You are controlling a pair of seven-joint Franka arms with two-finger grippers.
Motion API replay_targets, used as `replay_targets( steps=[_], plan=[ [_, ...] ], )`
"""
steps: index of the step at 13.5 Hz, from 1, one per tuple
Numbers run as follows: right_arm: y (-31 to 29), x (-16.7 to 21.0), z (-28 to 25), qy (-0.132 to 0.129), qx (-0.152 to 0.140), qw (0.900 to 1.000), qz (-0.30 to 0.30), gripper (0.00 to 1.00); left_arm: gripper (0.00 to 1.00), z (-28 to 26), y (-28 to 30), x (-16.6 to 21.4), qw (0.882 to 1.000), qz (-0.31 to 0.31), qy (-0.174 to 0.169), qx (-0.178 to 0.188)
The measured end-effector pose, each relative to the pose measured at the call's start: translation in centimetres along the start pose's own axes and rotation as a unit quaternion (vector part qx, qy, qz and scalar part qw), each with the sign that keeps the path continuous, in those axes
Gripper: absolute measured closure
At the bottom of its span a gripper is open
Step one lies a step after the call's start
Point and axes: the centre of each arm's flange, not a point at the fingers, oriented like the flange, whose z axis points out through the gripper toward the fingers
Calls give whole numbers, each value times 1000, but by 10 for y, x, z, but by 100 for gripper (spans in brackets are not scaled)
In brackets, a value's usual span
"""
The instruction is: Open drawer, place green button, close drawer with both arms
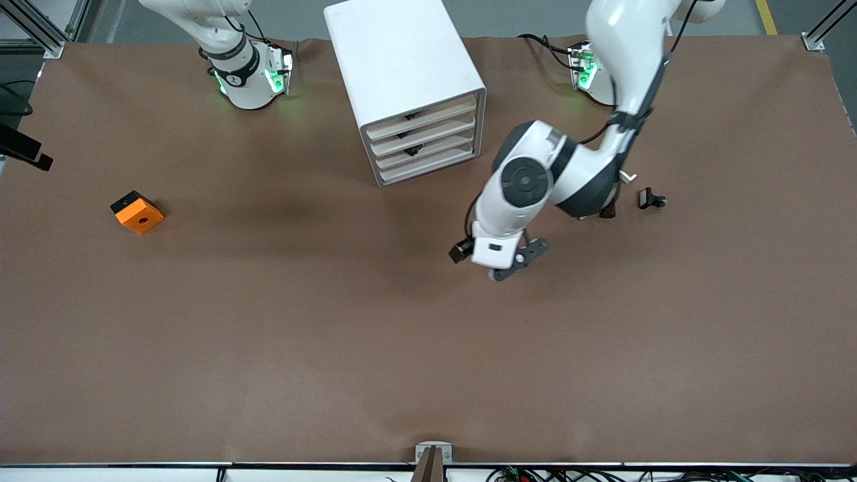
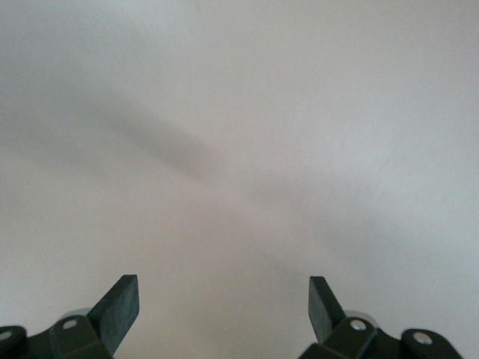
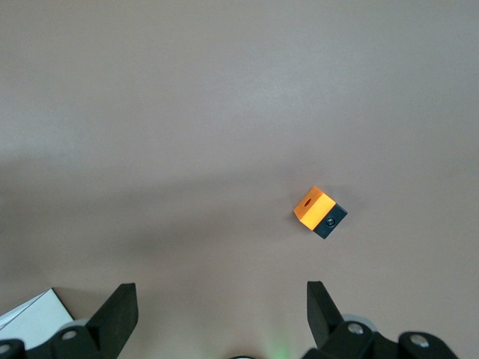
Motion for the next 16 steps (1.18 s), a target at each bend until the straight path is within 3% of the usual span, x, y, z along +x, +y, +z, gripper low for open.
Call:
replay_targets(
  steps=[6, 12, 16],
  plan=[
    [-2, -18, -7, 7, 7, 1000, -4, 0, 0, -133, -72, 83, 996, -37, 75, -7],
    [-10, -16, -5, 11, 6, 1000, -20, 0, 0, -218, -151, 146, 994, 81, 54, 46],
    [-4, -16, -5, 14, 6, 999, -29, 0, 0, -261, -192, 165, 991, 109, 63, 40]
  ],
)
